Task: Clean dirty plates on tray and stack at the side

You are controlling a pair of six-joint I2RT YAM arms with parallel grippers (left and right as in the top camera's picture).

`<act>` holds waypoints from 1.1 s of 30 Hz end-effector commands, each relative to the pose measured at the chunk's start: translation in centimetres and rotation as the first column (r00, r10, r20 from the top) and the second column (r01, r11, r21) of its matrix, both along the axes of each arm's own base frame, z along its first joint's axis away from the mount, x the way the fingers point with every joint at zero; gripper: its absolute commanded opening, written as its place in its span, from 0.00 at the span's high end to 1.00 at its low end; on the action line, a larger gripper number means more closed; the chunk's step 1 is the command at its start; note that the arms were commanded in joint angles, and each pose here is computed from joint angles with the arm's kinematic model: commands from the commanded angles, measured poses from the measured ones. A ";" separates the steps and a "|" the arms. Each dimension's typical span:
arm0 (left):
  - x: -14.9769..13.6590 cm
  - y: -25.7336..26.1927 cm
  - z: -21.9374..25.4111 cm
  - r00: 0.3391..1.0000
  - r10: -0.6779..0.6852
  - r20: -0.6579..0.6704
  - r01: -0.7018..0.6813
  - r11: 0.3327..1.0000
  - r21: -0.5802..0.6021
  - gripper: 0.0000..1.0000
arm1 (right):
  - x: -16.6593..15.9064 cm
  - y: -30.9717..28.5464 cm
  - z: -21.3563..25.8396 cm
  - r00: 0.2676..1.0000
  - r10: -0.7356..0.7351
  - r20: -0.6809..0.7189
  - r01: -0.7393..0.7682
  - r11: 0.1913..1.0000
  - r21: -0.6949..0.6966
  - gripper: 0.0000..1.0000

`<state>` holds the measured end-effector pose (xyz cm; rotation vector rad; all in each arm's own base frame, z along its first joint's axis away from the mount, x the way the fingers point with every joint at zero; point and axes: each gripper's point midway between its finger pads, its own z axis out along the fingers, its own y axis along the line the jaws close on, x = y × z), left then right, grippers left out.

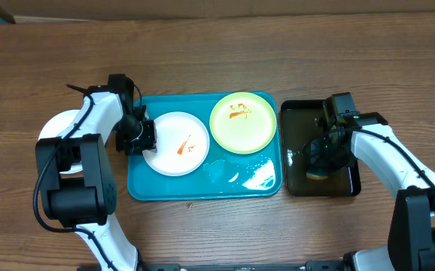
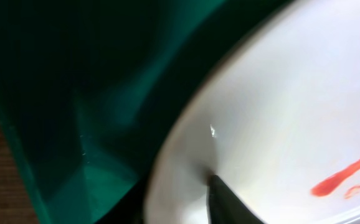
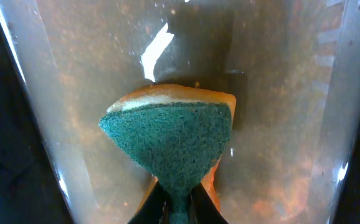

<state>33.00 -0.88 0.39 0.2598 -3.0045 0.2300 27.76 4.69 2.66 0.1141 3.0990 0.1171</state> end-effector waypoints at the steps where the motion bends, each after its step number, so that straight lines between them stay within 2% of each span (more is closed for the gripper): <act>1: -0.6 -0.5 -0.2 1.000 -0.013 -0.005 0.013 1.000 0.002 0.84 | 1.0 0.1 1.2 1.000 -0.006 0.026 0.006 1.000 0.008 0.96; 3: -0.7 -0.5 -0.2 1.000 -0.013 -0.009 0.013 1.000 0.001 0.93 | 1.6 0.2 1.9 0.999 -0.006 0.037 0.006 1.000 0.010 0.96; 5: -0.8 -0.5 -0.2 1.000 -0.013 -0.012 0.013 1.000 0.001 0.96 | 2.0 0.2 2.5 0.999 -0.007 0.049 0.006 1.000 0.011 0.96; 14: -1.6 -0.5 -0.1 0.999 -0.013 -0.044 0.013 1.000 0.000 0.96 | 3.6 0.7 2.6 0.992 -0.057 0.108 0.053 0.998 0.041 0.96; 20: -2.3 -0.4 0.0 0.997 -0.014 -0.072 0.015 1.000 0.006 0.96 | 2.4 2.0 0.2 0.994 -0.057 0.097 0.045 0.991 0.126 0.96; 27: -2.3 -0.4 0.0 0.997 -0.015 -0.073 0.015 1.000 0.006 0.96 | 0.2 1.3 -3.1 0.977 -0.210 0.039 0.204 0.973 0.109 0.96; 30: -2.3 -0.4 0.1 0.997 -0.014 -0.076 0.015 1.000 0.006 0.96 | 0.3 1.2 -3.0 0.963 -0.268 0.030 0.263 0.958 0.110 0.96; 33: -2.3 -0.4 0.1 0.997 -0.015 -0.076 0.015 1.000 0.006 0.96 | 1.1 2.3 -2.0 0.965 -0.263 0.025 0.255 0.952 0.168 0.96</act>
